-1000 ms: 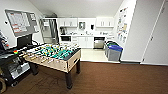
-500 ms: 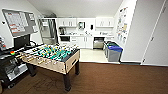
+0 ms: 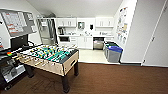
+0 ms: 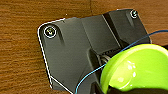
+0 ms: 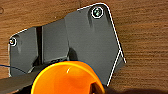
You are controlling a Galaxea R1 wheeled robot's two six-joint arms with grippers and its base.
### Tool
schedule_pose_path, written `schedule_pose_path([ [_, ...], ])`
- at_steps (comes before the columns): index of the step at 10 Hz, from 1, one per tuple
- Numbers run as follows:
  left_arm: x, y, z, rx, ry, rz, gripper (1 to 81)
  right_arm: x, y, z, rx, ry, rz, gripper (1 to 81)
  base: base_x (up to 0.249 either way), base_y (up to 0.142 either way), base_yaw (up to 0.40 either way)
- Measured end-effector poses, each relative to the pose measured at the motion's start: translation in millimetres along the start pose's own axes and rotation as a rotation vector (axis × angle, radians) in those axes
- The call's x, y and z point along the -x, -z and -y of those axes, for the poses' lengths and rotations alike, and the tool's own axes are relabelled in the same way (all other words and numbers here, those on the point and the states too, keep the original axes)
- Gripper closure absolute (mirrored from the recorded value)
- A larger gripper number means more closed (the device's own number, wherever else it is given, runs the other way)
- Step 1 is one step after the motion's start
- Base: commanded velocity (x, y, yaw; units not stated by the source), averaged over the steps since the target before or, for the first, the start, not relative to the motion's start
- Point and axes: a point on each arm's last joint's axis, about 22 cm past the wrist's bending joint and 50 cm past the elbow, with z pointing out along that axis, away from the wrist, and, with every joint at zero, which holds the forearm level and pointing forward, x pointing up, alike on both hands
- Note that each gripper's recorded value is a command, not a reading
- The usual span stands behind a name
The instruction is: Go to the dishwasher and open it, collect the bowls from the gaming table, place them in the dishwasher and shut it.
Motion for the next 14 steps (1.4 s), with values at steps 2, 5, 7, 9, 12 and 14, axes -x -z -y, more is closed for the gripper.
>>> schedule_pose_path([
  [2, -0.4, 0.0, -0.1, 0.000, 0.000, 0.000, 81.1, -0.3, 0.0, 0.2, -0.001, 0.000, -0.001, 81.1, 0.096, 0.000, 0.000],
  [5, 0.5, 0.9, 2.4, -0.003, 0.000, 0.000, 81.1, 0.3, -0.2, 0.8, -0.001, 0.001, 0.000, 81.1, 0.096, 0.000, 0.000],
  [7, 0.0, 0.8, 2.4, -0.003, 0.000, 0.000, 81.1, -1.0, -0.1, 0.8, -0.001, 0.001, -0.001, 81.1, 0.096, 0.000, 0.000],
  [9, 0.3, 0.9, 2.4, -0.003, 0.000, 0.000, 81.1, 0.3, 0.0, 0.1, 0.000, 0.000, 0.001, 81.1, 0.096, 0.000, 0.000],
  [12, 0.0, 0.7, 2.1, -0.002, 0.000, 0.001, 81.1, -0.1, -0.3, 0.6, 0.000, 0.000, 0.000, 81.1, 0.096, 0.000, 0.000],
  [14, 0.3, 0.9, 2.4, -0.003, 0.000, 0.000, 81.1, 0.4, -0.5, 1.6, -0.001, 0.000, 0.000, 81.1, 0.096, 0.000, 0.000],
])
